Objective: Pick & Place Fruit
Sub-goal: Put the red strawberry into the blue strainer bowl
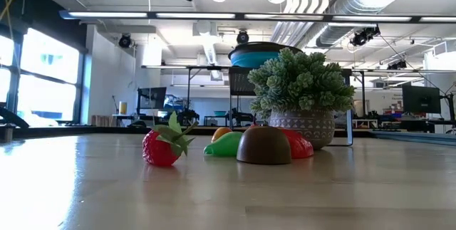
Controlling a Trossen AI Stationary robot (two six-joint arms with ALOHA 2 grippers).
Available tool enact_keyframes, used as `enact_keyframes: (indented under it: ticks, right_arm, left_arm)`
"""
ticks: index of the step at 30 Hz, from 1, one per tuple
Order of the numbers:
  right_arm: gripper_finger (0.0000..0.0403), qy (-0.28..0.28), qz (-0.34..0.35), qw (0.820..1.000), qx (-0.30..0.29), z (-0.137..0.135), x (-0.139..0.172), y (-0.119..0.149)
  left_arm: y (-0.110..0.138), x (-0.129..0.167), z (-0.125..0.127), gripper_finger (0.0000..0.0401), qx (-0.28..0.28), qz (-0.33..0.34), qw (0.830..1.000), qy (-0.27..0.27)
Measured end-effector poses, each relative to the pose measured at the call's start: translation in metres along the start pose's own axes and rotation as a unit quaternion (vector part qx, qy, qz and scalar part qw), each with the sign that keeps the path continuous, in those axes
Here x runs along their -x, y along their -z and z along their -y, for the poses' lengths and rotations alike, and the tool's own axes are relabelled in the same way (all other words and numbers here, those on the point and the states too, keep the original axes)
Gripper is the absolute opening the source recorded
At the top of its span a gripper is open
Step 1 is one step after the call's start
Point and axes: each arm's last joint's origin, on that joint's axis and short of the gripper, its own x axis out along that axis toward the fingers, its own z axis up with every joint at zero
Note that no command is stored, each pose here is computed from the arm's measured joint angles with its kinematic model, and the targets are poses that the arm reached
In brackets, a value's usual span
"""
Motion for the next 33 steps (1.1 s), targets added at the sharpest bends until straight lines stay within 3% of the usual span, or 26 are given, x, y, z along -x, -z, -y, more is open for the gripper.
enact_keyframes:
  ticks: [6,15,21,27,33]
  right_arm:
    - [0.0003,0.035,0.04,0.998,-0.016,0.013,-0.014,-0.007]
    - [0.001,0.086,0.047,0.993,-0.06,0.035,-0.05,-0.004]
    - [0.0091,0.081,0.031,0.992,-0.096,0.042,-0.064,0.003]
    - [0.019,0.079,0.022,0.993,-0.084,0.047,-0.068,0.005]
    - [0.0217,0.082,0.022,0.992,-0.097,0.062,-0.069,0.007]
  left_arm:
    - [-0.028,0.001,-0.028,0.0139,-0.009,0.023,0.998,0.066]
    - [-0.045,0.007,-0.059,0.0139,-0.056,0.002,0.99,0.128]
    - [-0.053,0.011,-0.073,0.0139,-0.075,-0.001,0.987,0.143]
    - [-0.059,0.015,-0.086,0.0139,-0.076,0.008,0.989,0.127]
    - [-0.061,0.016,-0.09,0.0139,-0.074,0.011,0.99,0.12]
